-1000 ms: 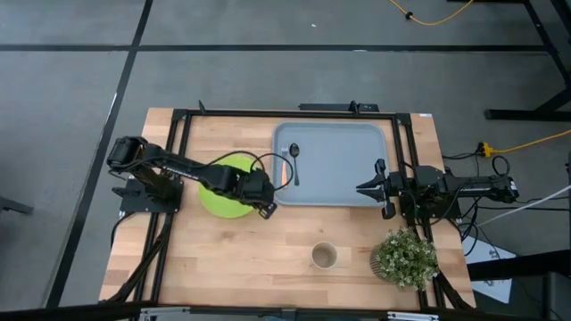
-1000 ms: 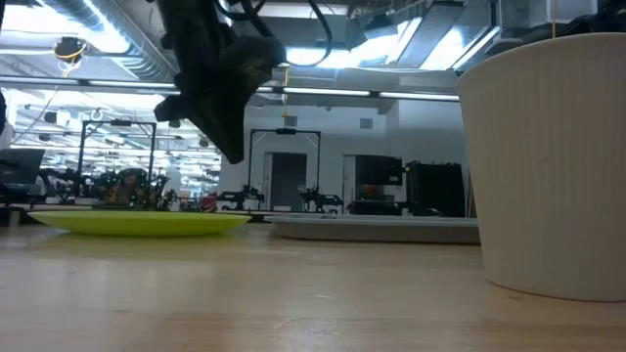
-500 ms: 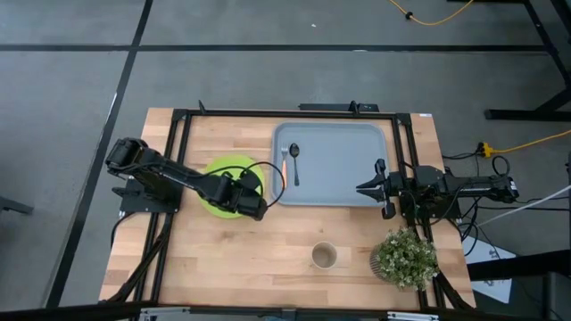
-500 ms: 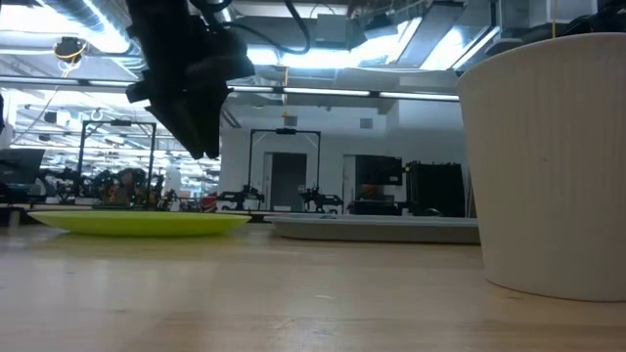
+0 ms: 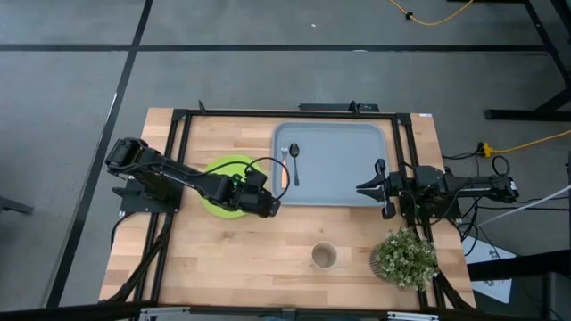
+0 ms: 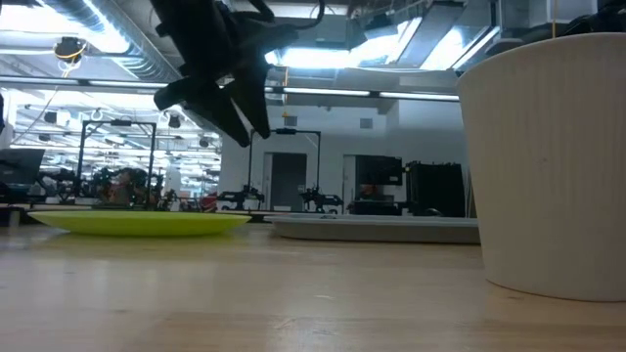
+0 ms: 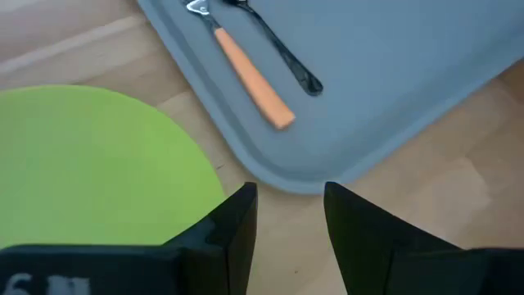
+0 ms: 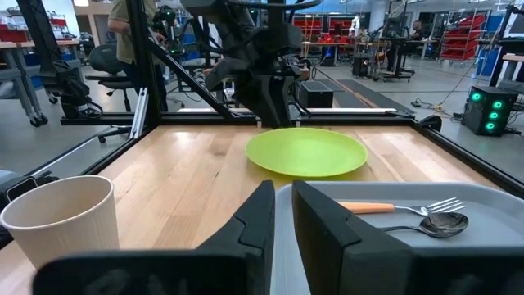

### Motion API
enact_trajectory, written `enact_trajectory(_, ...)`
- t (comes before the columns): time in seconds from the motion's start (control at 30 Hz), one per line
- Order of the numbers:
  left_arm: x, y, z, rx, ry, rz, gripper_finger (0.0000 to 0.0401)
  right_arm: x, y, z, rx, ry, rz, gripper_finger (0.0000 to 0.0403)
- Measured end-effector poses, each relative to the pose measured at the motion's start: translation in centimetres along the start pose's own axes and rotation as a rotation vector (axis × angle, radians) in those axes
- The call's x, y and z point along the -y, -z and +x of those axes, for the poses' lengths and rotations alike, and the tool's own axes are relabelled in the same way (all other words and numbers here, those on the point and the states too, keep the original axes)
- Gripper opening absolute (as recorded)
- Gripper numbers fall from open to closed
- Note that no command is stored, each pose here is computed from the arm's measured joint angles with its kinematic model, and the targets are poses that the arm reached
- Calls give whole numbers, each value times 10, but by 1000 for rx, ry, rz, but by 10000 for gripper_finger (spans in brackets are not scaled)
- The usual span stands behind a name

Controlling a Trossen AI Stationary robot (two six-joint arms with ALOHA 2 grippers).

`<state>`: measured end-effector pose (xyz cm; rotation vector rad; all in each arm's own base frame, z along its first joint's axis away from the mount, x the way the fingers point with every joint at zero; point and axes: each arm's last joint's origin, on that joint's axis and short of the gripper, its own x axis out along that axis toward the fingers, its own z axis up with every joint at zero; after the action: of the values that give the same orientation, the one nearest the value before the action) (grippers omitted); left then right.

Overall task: Pick and place plate/cup/fork/spoon on tray
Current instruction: Put the green plate on the light blue tray to the right of the black spoon

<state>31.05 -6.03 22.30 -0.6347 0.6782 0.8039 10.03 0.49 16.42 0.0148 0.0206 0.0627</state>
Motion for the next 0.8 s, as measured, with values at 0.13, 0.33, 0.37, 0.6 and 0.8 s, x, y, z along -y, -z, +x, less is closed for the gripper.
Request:
enact_trajectory(0.13,1,-4,2,27,6,-21,137,0,0,0,0,0,2,51)
enact_trajectory(0.33,8,-5,6,48,56,13,135,0,0,0,0,0,2,51)
enact_trajectory(0.37,13,-2,8,52,75,42,133,0,0,0,0,0,2,51)
enact_trajectory(0.6,16,24,7,-17,62,219,132,0,0,0,-3,0,-4,51)
enact_trajectory(0.8,9,52,-1,-186,13,378,131,0,1,1,-13,0,-23,51)
